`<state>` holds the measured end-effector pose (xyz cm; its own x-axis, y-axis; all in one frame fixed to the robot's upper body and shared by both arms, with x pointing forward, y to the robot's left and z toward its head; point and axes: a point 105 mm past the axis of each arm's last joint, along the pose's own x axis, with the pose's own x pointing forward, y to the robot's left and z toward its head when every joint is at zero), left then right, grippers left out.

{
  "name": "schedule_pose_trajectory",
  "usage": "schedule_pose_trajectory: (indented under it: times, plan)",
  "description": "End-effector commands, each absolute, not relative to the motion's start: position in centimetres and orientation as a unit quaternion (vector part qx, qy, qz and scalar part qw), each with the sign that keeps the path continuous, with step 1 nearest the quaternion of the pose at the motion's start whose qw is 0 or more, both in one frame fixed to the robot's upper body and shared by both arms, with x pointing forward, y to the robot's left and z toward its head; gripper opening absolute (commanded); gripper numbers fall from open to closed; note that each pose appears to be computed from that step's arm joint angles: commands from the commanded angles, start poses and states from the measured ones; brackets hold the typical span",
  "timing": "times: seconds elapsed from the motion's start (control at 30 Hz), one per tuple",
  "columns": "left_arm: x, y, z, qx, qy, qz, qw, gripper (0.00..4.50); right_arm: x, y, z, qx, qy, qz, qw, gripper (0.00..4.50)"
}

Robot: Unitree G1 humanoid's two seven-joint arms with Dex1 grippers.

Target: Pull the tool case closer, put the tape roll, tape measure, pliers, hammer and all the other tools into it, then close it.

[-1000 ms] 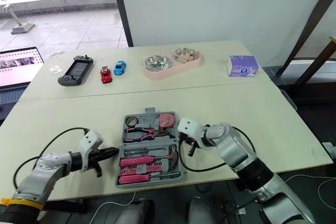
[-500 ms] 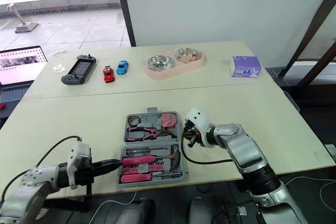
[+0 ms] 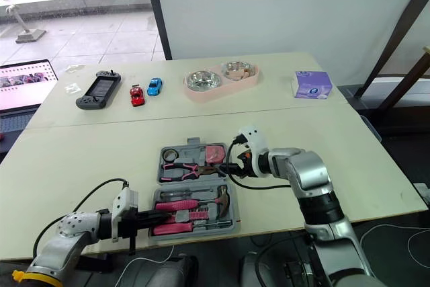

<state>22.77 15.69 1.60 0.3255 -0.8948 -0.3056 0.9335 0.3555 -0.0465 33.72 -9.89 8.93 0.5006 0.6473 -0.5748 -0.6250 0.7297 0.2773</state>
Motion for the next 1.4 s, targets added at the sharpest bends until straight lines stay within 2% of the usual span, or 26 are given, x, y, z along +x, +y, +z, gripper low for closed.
schedule_pose_trajectory:
  times: [0.03,0.23,0.43,0.8,1.2,1.4]
  plan:
    - [22.0,16.5,-0.5,0.102,0.184,-0.56,0.801,0.0,34.3,-9.2,9.9,0.061,0.339,0.37,0.863,4.38]
    - [21.5,17.3,-2.3,0.13,0.22,-0.557,0.791,0.0,35.8,-8.9,8.7,0.096,0.37,0.345,0.857,4.38]
    - [21.5,17.3,-2.5,0.138,0.222,-0.562,0.785,0.0,37.2,-8.3,6.9,0.104,0.392,0.335,0.85,4.38]
    - [22.1,17.6,-2.2,0.151,0.219,-0.569,0.778,0.0,37.8,-5.6,6.6,0.237,0.407,0.372,0.8,4.38]
    - [22.2,18.0,-2.2,0.156,0.221,-0.574,0.773,0.0,38.1,-5.2,6.4,0.297,0.389,0.392,0.779,4.38]
    - [22.1,18.2,-2.1,0.16,0.222,-0.575,0.771,0.0,38.8,-5.9,4.7,0.22,0.388,0.367,0.817,4.38]
